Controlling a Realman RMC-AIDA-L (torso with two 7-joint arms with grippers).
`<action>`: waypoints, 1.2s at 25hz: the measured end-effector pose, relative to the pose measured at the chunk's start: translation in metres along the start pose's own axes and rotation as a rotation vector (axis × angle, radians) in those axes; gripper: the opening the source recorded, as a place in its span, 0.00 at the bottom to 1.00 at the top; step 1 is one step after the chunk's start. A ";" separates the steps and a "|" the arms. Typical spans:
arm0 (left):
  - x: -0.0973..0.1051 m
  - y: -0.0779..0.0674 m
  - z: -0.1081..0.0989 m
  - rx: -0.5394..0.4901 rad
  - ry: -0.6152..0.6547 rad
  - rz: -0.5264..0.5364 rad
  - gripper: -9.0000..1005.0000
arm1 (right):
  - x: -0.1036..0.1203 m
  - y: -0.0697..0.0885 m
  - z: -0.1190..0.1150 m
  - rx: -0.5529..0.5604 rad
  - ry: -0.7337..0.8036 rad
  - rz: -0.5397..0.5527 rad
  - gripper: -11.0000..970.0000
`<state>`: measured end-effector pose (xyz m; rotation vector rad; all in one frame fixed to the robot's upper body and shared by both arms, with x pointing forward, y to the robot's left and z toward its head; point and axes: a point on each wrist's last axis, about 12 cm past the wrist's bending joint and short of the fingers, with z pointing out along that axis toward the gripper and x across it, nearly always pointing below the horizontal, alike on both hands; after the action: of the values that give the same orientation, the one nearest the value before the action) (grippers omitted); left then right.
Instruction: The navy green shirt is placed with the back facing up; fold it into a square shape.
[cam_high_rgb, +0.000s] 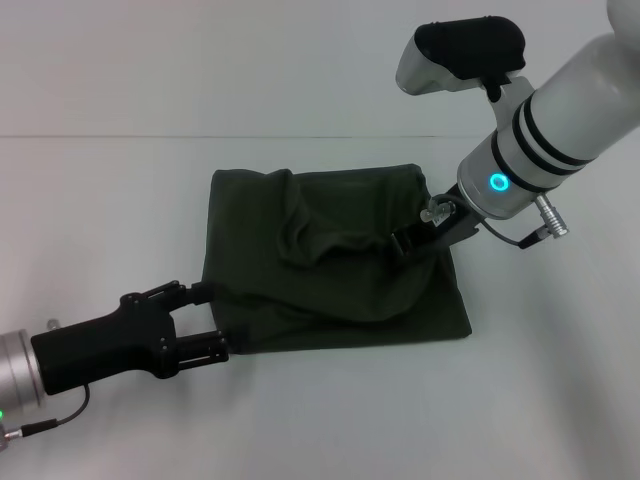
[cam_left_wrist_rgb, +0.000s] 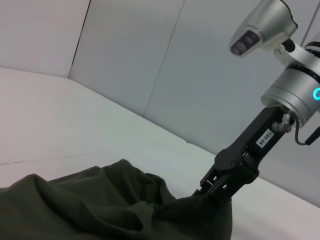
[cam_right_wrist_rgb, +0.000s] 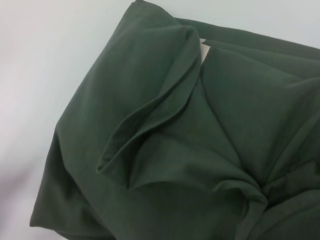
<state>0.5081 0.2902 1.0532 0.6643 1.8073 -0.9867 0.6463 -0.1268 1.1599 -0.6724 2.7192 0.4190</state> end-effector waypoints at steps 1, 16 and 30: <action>0.000 0.000 0.000 -0.002 0.001 0.000 0.88 | 0.000 0.000 0.000 0.000 0.000 0.001 0.45; 0.000 0.001 -0.001 -0.007 0.005 0.010 0.88 | 0.019 -0.014 -0.009 -0.051 -0.065 0.055 0.03; 0.004 0.001 -0.005 -0.022 0.000 0.003 0.88 | 0.074 -0.057 -0.004 -0.257 -0.229 0.297 0.03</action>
<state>0.5048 0.2946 1.0500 0.6534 1.8146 -0.9639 0.6106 -0.2060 1.1247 -0.2559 2.5702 0.8708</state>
